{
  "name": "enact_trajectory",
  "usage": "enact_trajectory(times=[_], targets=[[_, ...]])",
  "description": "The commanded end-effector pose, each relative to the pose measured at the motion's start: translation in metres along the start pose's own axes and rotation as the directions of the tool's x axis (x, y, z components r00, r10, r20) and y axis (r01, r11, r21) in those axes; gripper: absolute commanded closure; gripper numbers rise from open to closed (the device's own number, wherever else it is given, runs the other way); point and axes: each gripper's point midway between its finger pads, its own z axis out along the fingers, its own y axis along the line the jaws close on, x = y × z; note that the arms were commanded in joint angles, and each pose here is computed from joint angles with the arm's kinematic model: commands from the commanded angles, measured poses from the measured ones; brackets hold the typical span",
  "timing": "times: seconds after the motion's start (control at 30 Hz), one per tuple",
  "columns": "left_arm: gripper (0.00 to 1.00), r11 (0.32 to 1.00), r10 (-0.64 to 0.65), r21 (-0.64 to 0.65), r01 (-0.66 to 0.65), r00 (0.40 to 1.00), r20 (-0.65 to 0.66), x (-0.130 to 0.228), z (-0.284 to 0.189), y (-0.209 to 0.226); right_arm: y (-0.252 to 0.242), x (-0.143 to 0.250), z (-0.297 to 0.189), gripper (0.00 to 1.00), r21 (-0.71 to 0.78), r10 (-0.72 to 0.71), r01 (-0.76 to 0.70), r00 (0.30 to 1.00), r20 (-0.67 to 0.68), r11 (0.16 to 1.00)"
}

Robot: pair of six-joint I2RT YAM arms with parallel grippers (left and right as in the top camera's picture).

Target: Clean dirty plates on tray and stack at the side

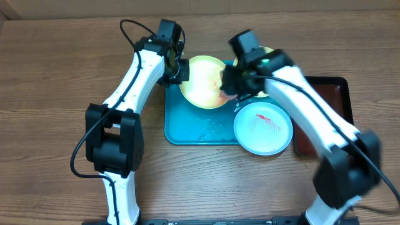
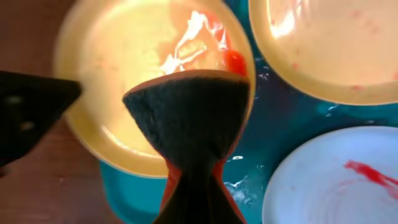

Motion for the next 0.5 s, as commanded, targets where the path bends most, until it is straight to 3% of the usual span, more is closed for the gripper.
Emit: enact_trajectory(times=[0.0, 0.27, 0.47], targets=[[0.96, 0.996, 0.039, -0.083, -0.035, 0.998, 0.054, -0.016, -0.017, 0.011, -0.014, -0.026, -0.053, 0.96, 0.009, 0.026, -0.027, 0.990, 0.135, 1.000], [0.96, 0.954, 0.050, -0.298, -0.030, 0.997, 0.058, -0.019, -0.043, 0.043, -0.075, -0.045, -0.117, 0.96, 0.051, 0.136, -0.152, 0.961, 0.241, 0.987], [0.96, 0.861, 0.080, -0.508, -0.005, 0.989, 0.128, -0.027, -0.072, 0.055, -0.114, -0.048, -0.131, 0.96, 0.090, 0.199, -0.227, 0.948, 0.248, 0.970]])
